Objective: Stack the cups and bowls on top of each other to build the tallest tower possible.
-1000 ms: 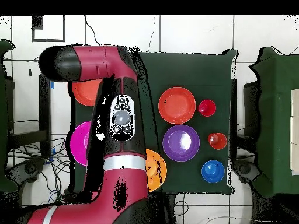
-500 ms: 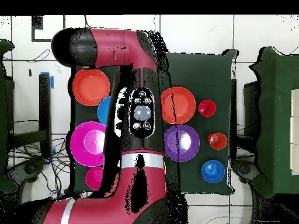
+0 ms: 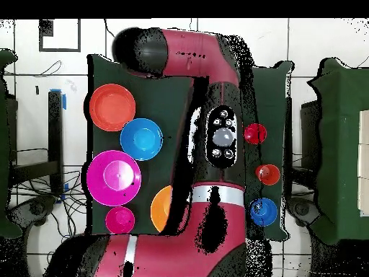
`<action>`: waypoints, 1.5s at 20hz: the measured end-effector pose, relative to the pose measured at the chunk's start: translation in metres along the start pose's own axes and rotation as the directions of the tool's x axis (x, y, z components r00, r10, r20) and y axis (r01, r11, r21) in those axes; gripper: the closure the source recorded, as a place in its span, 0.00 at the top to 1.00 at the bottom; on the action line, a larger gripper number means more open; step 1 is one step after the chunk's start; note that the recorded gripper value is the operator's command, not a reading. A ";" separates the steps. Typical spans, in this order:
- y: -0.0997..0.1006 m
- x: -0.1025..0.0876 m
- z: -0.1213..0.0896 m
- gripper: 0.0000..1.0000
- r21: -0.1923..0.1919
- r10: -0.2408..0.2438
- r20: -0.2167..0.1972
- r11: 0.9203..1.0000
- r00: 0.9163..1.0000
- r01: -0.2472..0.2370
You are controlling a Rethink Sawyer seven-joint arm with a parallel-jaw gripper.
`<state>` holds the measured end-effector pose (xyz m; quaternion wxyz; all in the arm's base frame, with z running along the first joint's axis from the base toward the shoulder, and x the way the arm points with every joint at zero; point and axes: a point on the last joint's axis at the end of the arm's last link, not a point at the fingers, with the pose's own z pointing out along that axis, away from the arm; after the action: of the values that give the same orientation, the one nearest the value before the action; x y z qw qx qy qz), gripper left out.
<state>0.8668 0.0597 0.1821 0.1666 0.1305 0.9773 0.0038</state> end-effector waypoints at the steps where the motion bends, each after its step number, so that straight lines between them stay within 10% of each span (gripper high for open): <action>1: -0.007 -0.001 0.003 1.00 0.004 -0.007 -0.001 1.000 1.000 0.007; 10: -0.040 0.000 0.030 1.00 0.002 -0.062 -0.028 0.998 0.998 0.062; 30: 0.001 0.047 0.041 1.00 -0.042 -0.112 -0.109 0.993 0.988 0.108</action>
<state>0.8375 0.0711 0.1284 0.1143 0.0728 0.9906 0.0194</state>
